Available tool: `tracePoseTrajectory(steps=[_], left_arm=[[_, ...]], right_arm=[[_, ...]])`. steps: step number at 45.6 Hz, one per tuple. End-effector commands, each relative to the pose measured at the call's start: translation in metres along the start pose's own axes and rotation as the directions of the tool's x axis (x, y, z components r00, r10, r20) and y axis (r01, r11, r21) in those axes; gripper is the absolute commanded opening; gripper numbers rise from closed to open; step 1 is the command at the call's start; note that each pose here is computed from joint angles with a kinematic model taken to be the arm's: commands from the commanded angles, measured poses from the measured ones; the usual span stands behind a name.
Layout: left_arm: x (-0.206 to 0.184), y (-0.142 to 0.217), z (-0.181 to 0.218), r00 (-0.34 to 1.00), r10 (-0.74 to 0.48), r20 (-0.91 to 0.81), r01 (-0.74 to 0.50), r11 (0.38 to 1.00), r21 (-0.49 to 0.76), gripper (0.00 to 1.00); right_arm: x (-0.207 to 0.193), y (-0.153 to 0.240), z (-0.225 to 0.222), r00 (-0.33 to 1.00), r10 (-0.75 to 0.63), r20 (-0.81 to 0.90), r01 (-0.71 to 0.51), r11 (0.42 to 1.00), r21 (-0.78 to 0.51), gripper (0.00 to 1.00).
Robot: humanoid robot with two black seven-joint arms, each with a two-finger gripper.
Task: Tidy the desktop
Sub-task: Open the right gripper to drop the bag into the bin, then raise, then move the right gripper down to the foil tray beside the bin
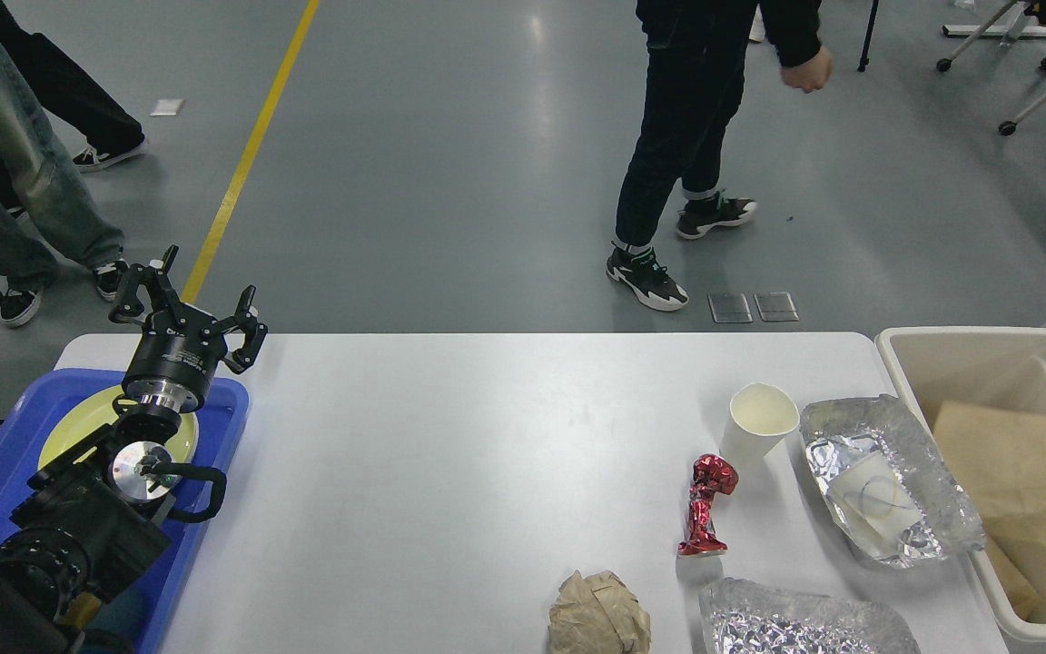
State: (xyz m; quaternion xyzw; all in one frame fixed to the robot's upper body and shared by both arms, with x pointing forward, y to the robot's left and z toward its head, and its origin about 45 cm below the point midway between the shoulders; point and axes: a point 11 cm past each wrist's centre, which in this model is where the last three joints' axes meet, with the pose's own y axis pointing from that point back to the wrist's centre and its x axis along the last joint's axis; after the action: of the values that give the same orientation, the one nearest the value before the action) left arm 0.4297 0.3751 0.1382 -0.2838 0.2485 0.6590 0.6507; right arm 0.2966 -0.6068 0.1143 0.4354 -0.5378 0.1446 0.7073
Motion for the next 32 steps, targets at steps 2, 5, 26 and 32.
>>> tracePoseTrajectory(steps=[2,5,26,32], left_arm=[[0.000,0.000,0.000,1.000,0.000,0.000,0.000,1.000,-0.001,0.96],[0.001,0.000,0.000,1.000,0.001,0.000,-0.001,1.000,0.000,0.96],[0.000,0.000,0.000,1.000,0.000,0.000,0.000,1.000,-0.001,0.96],[0.000,0.000,0.000,1.000,-0.001,0.000,0.001,1.000,-0.001,0.96]], right_arm=[[0.000,-0.001,-0.008,1.000,0.001,0.007,-0.001,1.000,0.013,1.00],[0.001,-0.002,-0.016,1.000,0.005,0.013,-0.005,1.000,0.024,1.00],[0.142,0.001,-0.162,0.978,0.145,0.147,-0.180,0.948,0.262,1.00],[0.186,0.033,-0.234,0.985,-0.008,0.170,-0.066,0.904,0.422,1.00]])
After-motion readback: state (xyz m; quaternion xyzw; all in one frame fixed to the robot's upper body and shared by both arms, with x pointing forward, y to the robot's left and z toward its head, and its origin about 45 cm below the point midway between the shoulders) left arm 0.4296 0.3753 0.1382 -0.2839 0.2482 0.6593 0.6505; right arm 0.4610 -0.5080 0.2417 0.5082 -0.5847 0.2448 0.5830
